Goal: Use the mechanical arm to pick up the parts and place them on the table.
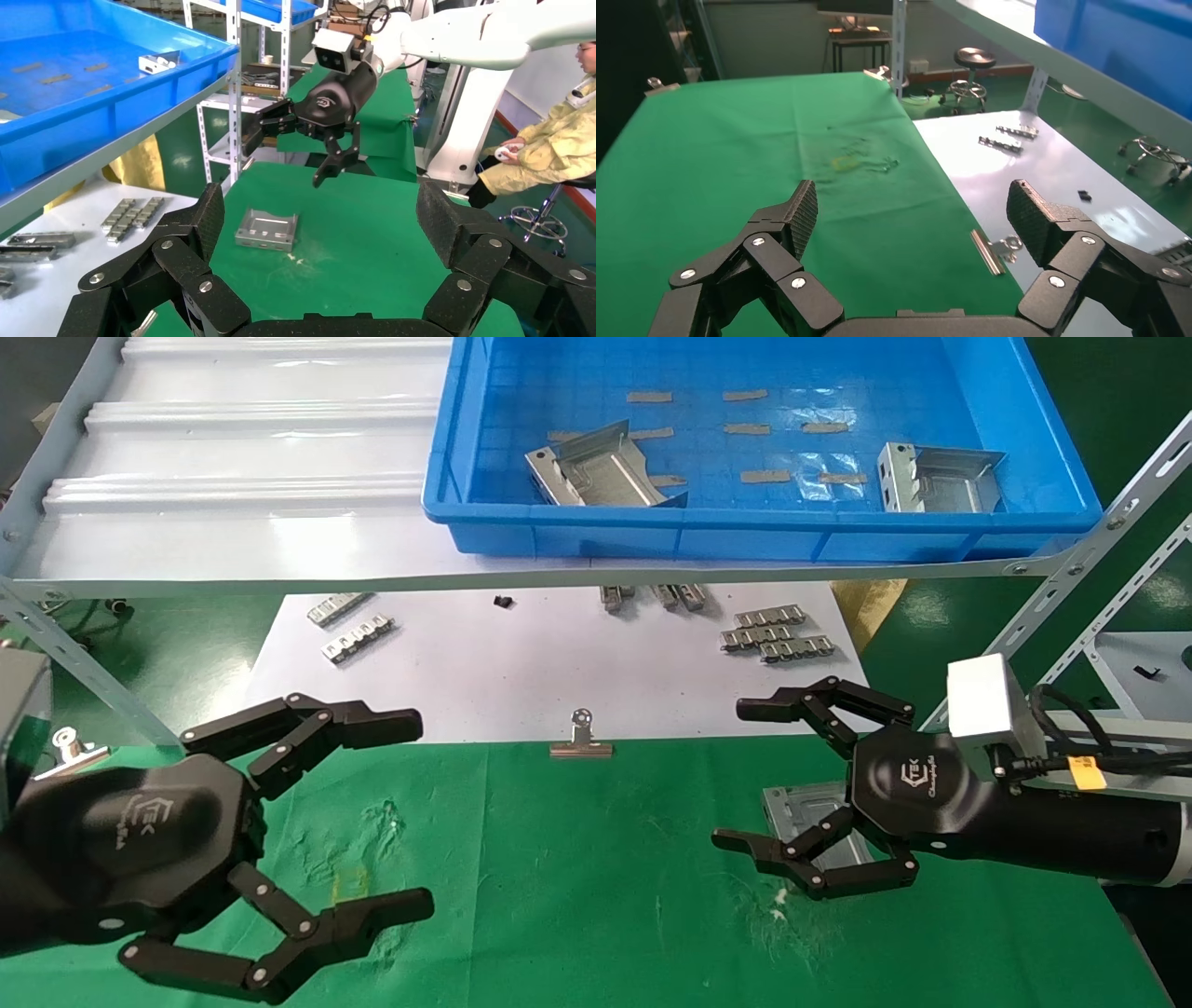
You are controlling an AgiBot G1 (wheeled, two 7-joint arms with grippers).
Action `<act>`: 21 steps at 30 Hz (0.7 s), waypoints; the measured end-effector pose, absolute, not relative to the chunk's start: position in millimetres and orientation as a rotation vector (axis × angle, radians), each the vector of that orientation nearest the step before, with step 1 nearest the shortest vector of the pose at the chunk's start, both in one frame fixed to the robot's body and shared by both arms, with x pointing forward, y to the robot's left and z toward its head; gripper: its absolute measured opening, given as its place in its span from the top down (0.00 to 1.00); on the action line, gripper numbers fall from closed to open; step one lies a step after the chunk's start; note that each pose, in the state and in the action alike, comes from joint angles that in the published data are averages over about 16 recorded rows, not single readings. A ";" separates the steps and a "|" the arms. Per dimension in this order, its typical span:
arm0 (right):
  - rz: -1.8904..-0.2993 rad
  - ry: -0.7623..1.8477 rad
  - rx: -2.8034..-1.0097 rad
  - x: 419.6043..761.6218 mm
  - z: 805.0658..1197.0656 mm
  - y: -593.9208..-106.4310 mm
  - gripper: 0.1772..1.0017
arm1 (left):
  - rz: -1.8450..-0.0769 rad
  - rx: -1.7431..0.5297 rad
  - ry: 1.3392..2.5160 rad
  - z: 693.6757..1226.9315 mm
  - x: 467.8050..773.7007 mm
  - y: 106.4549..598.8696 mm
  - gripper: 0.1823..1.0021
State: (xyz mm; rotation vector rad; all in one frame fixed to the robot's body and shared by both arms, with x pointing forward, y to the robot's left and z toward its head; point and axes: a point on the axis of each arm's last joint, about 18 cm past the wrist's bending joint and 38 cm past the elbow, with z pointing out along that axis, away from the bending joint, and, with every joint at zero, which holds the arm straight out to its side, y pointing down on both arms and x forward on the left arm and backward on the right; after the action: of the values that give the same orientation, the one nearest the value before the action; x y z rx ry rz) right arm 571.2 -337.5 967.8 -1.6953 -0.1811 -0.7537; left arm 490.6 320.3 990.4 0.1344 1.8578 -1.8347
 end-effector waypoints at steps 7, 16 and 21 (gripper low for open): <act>-0.713 -0.188 -1.660 554.8 973.6 -330.0 0.00 | -1.835 0.134 1.858 990.4 490.6 320.3 0.00; -0.661 -0.199 -1.626 530.9 981.0 -320.8 0.00 | -1.835 0.134 1.858 990.4 490.6 320.3 0.00; -0.631 -0.207 -1.612 516.3 984.7 -315.7 0.00 | -1.835 0.134 1.858 990.4 490.6 320.3 0.00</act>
State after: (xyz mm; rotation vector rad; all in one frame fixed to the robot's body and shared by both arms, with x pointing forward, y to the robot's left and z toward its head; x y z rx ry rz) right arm 516.3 -315.7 984.7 -1.6121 -0.2073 -0.6311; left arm 490.6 320.3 990.4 0.1344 1.8578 -1.8347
